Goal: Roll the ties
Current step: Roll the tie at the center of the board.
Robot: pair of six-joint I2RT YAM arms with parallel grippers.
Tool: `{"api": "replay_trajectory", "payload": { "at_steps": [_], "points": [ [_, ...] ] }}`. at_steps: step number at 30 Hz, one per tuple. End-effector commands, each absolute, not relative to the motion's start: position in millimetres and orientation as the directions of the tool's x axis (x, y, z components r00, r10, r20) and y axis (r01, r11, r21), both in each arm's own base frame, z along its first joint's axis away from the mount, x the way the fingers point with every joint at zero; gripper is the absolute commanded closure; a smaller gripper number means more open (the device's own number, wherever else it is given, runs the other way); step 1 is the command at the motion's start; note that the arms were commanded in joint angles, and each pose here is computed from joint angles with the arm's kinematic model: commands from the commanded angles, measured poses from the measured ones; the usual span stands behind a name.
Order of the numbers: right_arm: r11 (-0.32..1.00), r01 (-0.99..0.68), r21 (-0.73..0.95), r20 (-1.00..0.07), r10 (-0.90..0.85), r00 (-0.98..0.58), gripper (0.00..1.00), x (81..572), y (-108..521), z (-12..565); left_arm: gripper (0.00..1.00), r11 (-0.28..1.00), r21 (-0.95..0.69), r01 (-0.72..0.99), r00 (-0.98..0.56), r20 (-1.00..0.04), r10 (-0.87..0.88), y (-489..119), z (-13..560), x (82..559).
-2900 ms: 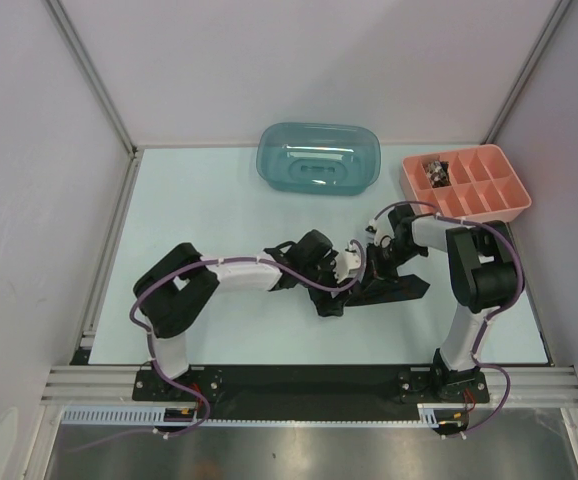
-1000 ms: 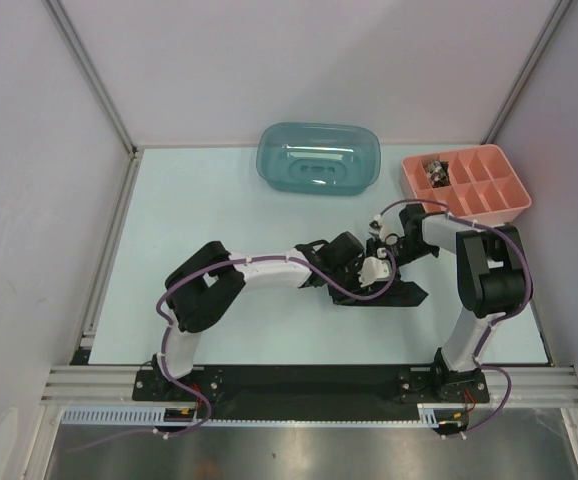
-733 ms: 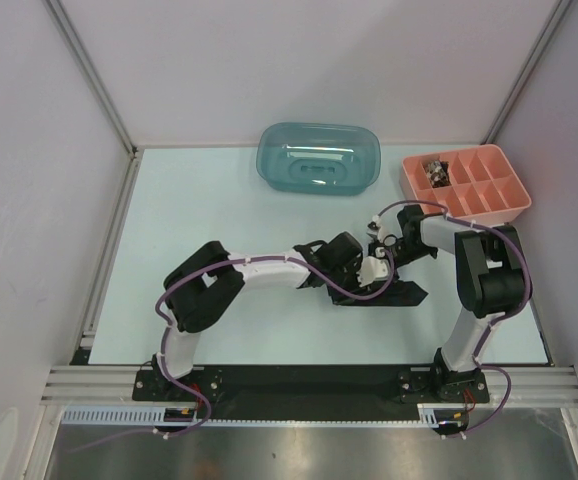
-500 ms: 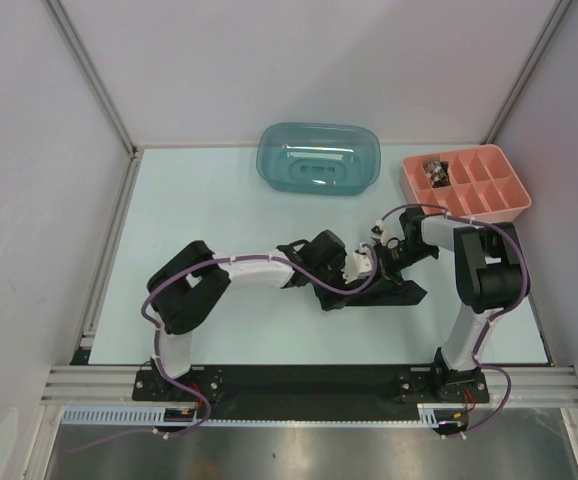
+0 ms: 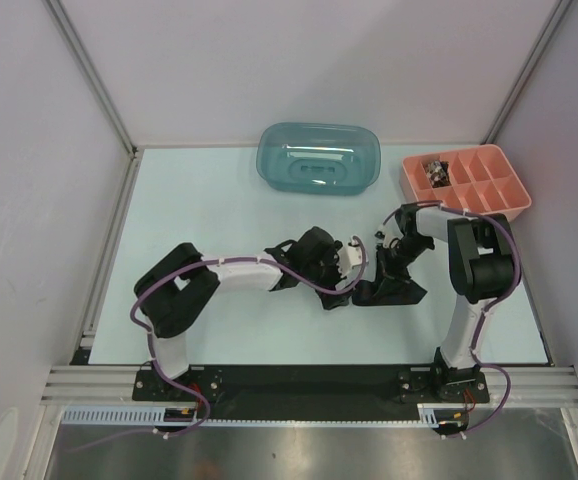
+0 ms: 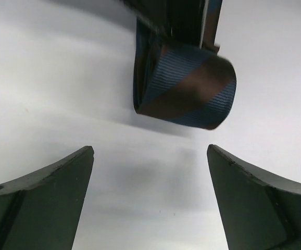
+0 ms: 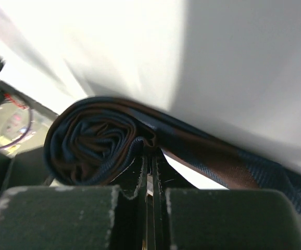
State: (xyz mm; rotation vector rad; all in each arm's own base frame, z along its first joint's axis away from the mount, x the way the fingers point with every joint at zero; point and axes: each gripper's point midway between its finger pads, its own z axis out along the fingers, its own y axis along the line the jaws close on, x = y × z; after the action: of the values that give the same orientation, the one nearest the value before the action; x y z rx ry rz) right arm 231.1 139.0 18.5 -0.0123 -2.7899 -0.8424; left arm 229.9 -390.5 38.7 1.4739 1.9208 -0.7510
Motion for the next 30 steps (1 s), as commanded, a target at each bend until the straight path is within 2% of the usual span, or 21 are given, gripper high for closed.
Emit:
{"api": "replay_trajectory", "payload": {
  "at_steps": [1, 6, 10, 14, 21, 30],
  "points": [
    [0.954, -0.068, 0.294, 0.111, -0.105, -0.988, 1.00, 257.5, 114.5, -30.0, 0.04, 0.168, -0.050, 0.985, -0.134, -0.834, 0.535, -426.6, 61.9, 235.2],
    [0.960, -0.084, 0.266, 0.111, -0.117, -0.987, 1.00, 265.4, 125.7, -34.4, 0.07, 0.116, -0.063, 0.991, -0.114, -0.851, 0.513, -447.8, 62.3, 227.8],
    [0.950, -0.114, 0.291, 0.069, -0.140, -0.988, 1.00, 275.4, 139.2, -29.9, 0.14, 0.107, -0.054, 0.993, -0.103, -0.844, 0.526, -446.7, 55.3, 226.5],
    [0.928, -0.112, 0.355, 0.096, -0.155, -0.983, 1.00, 267.1, 161.4, -31.8, 0.23, 0.110, -0.050, 0.993, -0.102, -0.836, 0.538, -439.6, 52.8, 222.9],
    [0.870, -0.133, 0.475, 0.101, -0.204, -0.974, 1.00, 254.0, 209.4, -36.6, 0.26, 0.127, -0.054, 0.990, -0.116, -0.826, 0.551, -427.6, 50.7, 217.4],
    [0.814, -0.116, 0.570, 0.108, -0.214, -0.971, 1.00, 248.8, 240.1, -38.8, 0.27, 0.131, -0.060, 0.990, -0.124, -0.819, 0.561, -420.2, 43.2, 212.9]
  ]
}}
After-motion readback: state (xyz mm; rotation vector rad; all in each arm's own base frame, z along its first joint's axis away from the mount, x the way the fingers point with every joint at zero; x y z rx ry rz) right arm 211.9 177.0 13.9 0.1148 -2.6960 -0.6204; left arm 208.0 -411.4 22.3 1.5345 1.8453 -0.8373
